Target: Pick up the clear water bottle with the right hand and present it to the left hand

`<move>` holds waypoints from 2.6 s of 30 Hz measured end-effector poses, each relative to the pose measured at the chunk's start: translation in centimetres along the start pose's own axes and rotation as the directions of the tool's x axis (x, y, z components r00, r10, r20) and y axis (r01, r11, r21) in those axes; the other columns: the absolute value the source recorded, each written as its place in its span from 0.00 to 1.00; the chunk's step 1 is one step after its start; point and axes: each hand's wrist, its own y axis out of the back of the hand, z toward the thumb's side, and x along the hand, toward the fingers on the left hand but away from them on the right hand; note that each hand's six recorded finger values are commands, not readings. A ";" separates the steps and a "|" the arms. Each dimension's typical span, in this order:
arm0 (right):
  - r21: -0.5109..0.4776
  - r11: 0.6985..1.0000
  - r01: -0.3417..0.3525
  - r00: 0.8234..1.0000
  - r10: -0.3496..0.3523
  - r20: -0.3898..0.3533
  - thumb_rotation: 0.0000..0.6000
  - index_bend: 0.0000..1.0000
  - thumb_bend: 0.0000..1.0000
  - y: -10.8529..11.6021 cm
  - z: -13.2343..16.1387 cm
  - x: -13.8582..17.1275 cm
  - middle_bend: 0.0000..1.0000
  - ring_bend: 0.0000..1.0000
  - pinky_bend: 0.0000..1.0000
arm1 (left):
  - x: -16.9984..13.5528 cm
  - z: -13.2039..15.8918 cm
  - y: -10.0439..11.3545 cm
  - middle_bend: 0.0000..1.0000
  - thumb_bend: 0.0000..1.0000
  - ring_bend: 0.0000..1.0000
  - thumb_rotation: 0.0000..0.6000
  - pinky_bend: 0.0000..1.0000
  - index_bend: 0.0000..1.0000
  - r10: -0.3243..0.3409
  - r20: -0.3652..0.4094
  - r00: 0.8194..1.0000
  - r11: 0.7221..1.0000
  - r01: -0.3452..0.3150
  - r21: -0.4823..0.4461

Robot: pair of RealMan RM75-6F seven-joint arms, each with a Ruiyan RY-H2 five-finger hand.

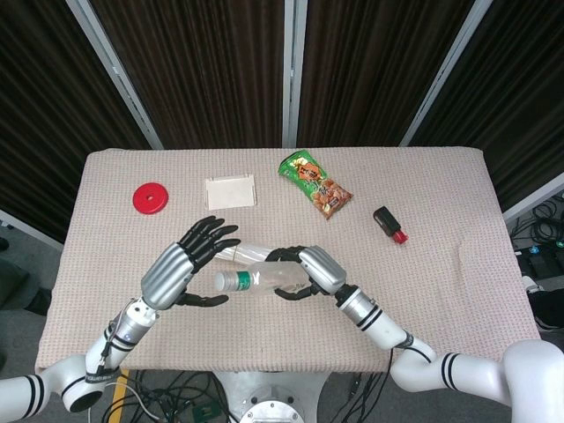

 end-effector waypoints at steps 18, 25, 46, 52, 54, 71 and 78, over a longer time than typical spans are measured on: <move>-0.001 1.000 -0.015 1.000 0.015 0.001 1.00 0.62 0.45 -0.3 0.1 -0.1 0.56 0.41 0.50 | 0.1 0.0 -0.1 0.07 0.00 0.00 1.00 0.00 0.16 0.010 -0.002 1.000 0.999 -0.010 0.043; -0.001 1.000 -0.008 1.000 0.008 0.004 1.00 0.62 0.45 -0.1 -0.1 0.0 0.56 0.41 0.50 | -0.1 0.0 -0.2 0.07 0.00 0.00 1.00 0.00 0.16 0.001 -0.006 1.000 0.999 -0.001 0.036; 0.001 1.000 -0.017 1.000 0.017 0.001 1.00 0.62 0.44 -0.5 0.1 0.1 0.56 0.41 0.50 | -0.2 0.0 -0.2 0.07 0.00 0.00 1.00 0.00 0.16 0.005 -0.005 1.000 0.999 -0.005 0.045; -0.001 1.000 -0.010 1.000 0.010 0.007 1.00 0.62 0.45 -0.3 -0.1 0.1 0.56 0.41 0.50 | -0.3 0.1 -0.4 0.07 0.00 0.00 1.00 0.00 0.16 -0.007 -0.001 1.000 0.999 0.007 0.038; -0.003 1.000 -0.008 1.000 0.008 0.009 1.00 0.62 0.44 -0.2 -0.2 0.2 0.56 0.41 0.50 | -0.5 0.1 -0.4 0.07 0.00 0.00 1.00 0.00 0.19 -0.013 0.000 1.000 0.999 0.013 0.032; -0.026 1.000 0.000 1.000 0.000 0.002 1.00 0.62 0.45 0.1 -0.2 0.3 0.56 0.42 0.51 | -1.3 -1.0 -0.8 0.08 0.21 0.00 1.00 0.00 0.37 -0.027 -0.031 0.999 0.999 0.028 0.029; -0.027 1.000 0.003 1.000 -0.003 0.003 1.00 0.62 0.45 0.3 -0.2 0.3 0.56 0.42 0.51 | -1.5 -1.1 -0.7 0.08 0.26 0.00 1.00 0.00 0.37 -0.033 -0.034 0.999 0.999 0.034 0.033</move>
